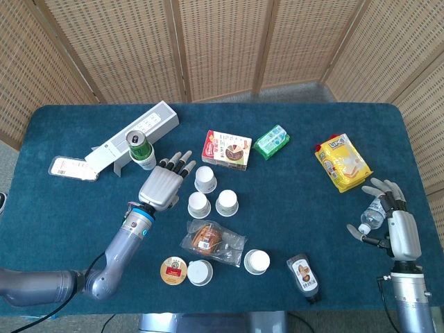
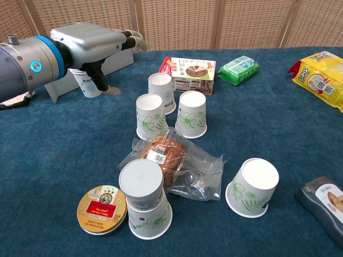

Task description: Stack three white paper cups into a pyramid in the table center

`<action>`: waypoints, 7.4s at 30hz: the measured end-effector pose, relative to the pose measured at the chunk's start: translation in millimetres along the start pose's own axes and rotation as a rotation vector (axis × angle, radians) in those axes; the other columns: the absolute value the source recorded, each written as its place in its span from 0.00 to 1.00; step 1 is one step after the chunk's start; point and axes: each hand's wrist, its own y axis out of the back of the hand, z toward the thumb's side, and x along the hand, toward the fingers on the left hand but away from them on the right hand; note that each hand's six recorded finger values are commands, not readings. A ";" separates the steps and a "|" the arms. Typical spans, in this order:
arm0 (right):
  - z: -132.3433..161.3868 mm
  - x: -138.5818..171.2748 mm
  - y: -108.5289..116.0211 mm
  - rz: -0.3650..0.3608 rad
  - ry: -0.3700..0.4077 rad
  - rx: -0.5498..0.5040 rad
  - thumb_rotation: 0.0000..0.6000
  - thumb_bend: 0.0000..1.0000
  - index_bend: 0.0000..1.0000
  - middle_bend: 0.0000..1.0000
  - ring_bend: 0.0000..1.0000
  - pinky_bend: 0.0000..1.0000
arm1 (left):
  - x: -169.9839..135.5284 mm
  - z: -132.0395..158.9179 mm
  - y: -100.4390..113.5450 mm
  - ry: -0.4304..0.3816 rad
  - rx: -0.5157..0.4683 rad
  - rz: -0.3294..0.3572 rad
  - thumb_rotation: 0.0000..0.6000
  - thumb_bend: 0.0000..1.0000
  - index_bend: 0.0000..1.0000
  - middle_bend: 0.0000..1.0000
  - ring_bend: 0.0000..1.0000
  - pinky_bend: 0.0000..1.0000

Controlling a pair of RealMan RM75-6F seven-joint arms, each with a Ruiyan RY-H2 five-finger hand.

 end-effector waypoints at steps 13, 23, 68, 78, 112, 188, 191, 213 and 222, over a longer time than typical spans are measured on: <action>0.8 -0.1 -1.2 0.004 0.000 -0.004 1.00 0.03 0.24 0.16 0.00 0.00 | 17.2 -7.0 -4.2 -0.037 0.171 0.028 1.00 0.28 0.00 0.00 0.00 0.15; -0.8 -0.9 -1.5 0.006 -0.006 -0.001 1.00 0.03 0.24 0.16 0.00 0.00 | 36.0 7.6 -6.1 -0.031 0.150 0.012 1.00 0.28 0.00 0.00 0.00 0.15; -4.8 -3.0 4.5 -0.012 -0.018 -0.020 1.00 0.03 0.24 0.18 0.00 0.00 | 73.3 43.0 -17.9 0.004 0.174 -0.010 1.00 0.32 0.38 0.26 0.33 0.47; -2.8 -2.0 2.3 -0.006 -0.014 -0.019 1.00 0.03 0.24 0.18 0.00 0.00 | 63.1 31.4 4.8 0.013 0.166 0.035 1.00 0.32 0.38 0.26 0.33 0.47; -0.4 -0.9 4.8 -0.014 -0.005 -0.029 1.00 0.03 0.24 0.18 0.00 0.00 | 18.2 75.4 75.3 -0.082 0.032 0.106 1.00 0.32 0.39 0.26 0.31 0.45; 1.2 0.7 3.1 -0.013 -0.002 -0.031 1.00 0.03 0.24 0.18 0.00 0.00 | 2.6 69.8 63.5 -0.031 0.075 0.031 1.00 0.31 0.05 0.00 0.00 0.31; 1.8 1.2 2.5 -0.011 0.000 -0.030 1.00 0.03 0.24 0.18 0.00 0.00 | -3.2 59.5 68.9 -0.027 0.069 0.044 1.00 0.31 0.03 0.00 0.00 0.29; 9.1 3.2 -6.9 0.000 0.028 0.031 1.00 0.03 0.24 0.18 0.00 0.00 | -82.4 -84.2 68.7 0.048 0.054 0.100 1.00 0.31 0.00 0.00 0.00 0.21; 8.2 3.3 -4.4 -0.023 0.026 0.095 1.00 0.03 0.24 0.18 0.00 0.00 | -153.9 -129.8 60.6 0.027 -0.024 0.172 1.00 0.31 0.00 0.00 0.00 0.17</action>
